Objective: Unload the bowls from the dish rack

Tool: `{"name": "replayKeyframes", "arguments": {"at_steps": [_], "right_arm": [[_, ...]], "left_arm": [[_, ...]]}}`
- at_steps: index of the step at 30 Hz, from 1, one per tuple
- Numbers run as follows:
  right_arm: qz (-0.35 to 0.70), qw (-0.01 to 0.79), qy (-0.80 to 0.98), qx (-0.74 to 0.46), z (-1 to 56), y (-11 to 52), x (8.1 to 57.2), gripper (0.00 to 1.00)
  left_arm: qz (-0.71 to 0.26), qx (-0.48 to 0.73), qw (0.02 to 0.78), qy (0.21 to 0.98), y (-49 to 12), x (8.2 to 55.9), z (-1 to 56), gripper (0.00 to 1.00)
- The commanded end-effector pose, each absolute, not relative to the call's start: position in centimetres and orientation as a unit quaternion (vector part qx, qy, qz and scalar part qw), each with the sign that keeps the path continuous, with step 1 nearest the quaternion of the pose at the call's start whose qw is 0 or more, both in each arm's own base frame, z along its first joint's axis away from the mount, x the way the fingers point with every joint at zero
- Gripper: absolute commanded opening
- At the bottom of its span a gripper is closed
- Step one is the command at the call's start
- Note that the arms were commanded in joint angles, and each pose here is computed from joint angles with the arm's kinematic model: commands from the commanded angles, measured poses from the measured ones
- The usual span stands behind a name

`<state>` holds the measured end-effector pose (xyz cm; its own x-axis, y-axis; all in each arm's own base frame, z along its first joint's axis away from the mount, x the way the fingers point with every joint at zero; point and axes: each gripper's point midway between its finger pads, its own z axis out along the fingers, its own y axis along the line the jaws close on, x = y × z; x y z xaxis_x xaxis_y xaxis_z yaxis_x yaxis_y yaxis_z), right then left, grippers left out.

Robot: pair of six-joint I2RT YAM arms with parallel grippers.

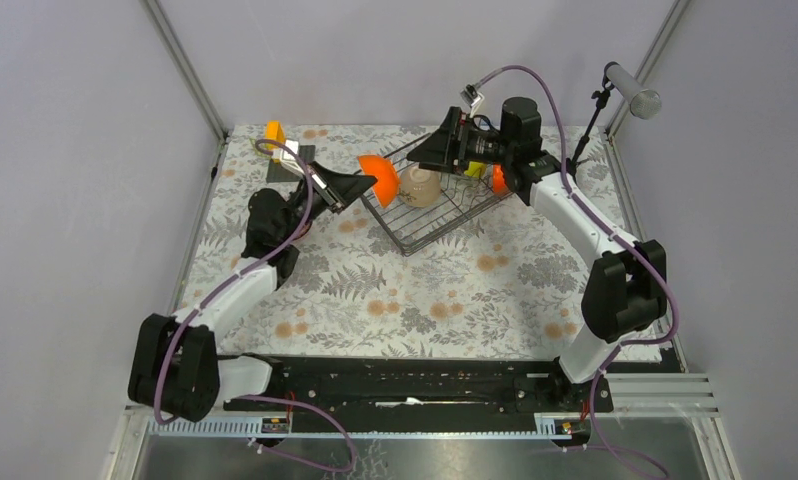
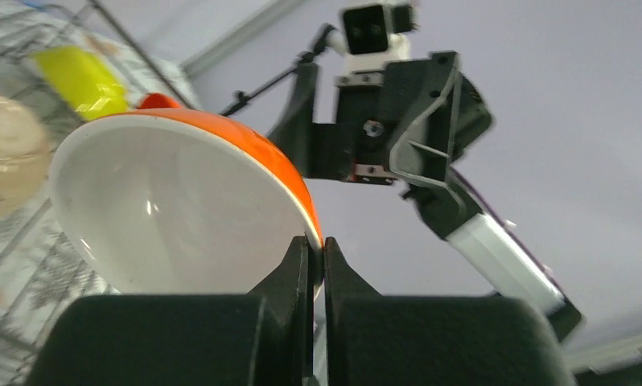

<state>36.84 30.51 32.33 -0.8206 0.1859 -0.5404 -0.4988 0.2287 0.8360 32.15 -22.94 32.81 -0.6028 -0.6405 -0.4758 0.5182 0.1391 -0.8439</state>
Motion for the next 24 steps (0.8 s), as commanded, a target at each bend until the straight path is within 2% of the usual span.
{"name": "replayKeyframes", "arguments": {"at_steps": [1,5,6,11,18,24], "right_arm": [[0.561,0.342,0.745,-0.119,33.2,29.4,37.0,1.00],[0.501,0.365,0.779,-0.100,31.7,27.9,37.8,1.00],[0.489,0.371,0.783,-0.100,31.5,27.6,37.9,1.00],[0.447,0.392,0.799,-0.092,31.0,26.3,38.2,1.00],[0.397,0.413,0.815,-0.087,30.3,24.6,38.1,1.00],[0.369,0.411,0.830,-0.083,28.8,23.8,38.3,1.00]], "left_arm": [[-0.548,-0.081,0.514,0.655,-20.5,33.9,33.0,0.00],[-0.407,-0.173,0.538,0.718,-16.2,36.0,29.4,0.00],[-0.358,-0.186,0.531,0.745,-15.3,36.2,27.6,0.00],[-0.184,-0.212,0.530,0.800,-13.1,37.3,25.7,0.00],[-0.028,-0.220,0.487,0.845,-12.4,35.1,22.2,0.00],[0.044,-0.220,0.393,0.892,-11.9,32.2,16.1,0.00]]}}
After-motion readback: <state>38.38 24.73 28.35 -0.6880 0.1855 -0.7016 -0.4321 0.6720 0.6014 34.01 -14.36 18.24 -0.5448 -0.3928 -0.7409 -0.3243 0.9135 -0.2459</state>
